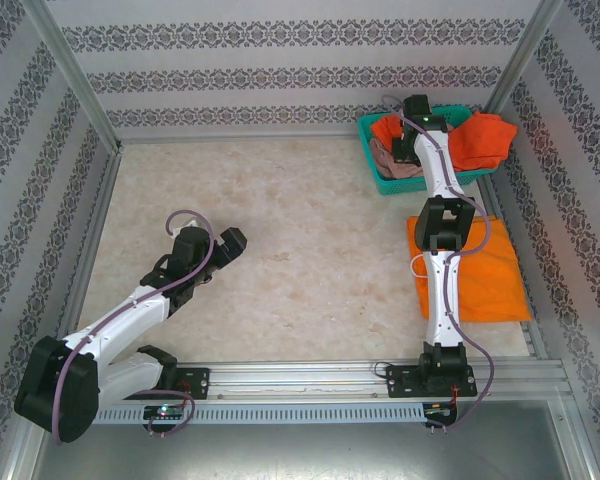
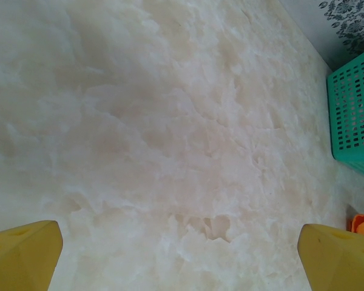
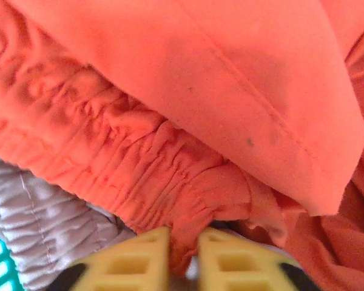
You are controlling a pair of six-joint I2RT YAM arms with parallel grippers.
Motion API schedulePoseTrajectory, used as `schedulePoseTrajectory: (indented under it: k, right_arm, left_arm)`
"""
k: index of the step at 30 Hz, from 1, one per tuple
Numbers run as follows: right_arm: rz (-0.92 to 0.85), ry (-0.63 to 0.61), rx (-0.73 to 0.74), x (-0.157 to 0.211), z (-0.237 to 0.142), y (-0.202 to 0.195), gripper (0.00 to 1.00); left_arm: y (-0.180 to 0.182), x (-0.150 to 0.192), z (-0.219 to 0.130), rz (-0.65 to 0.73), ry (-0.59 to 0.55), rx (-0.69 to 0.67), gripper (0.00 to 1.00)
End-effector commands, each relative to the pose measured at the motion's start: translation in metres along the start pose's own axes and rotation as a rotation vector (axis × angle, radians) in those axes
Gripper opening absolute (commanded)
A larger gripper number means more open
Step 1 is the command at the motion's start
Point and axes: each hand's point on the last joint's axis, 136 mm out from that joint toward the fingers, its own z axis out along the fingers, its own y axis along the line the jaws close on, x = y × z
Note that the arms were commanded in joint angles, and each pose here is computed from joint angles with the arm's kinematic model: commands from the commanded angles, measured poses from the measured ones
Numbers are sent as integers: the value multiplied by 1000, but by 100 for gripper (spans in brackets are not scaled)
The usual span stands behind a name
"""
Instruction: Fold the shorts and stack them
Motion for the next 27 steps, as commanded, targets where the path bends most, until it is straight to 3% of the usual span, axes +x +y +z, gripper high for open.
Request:
schedulePoseTrajectory:
  k: [1,4,13,27]
  right_arm:
    - [49,-79,-12,-22,-16,-7,8]
    - [73,-150,-16,-41,-44,-9,0]
    - [112,-431,-101,-91,-172,6,0]
    - [15,-841,-367,-108,-404,99,0]
  left_arm:
    - [-1,-7,-4,-6,-14,-4,100]
    - [-2,-9,-7,-6,-23,-3,100]
    - [-3,-9,-10,-17,-23,9,100]
    - [-11,-16,-20,-24,-52,41,100]
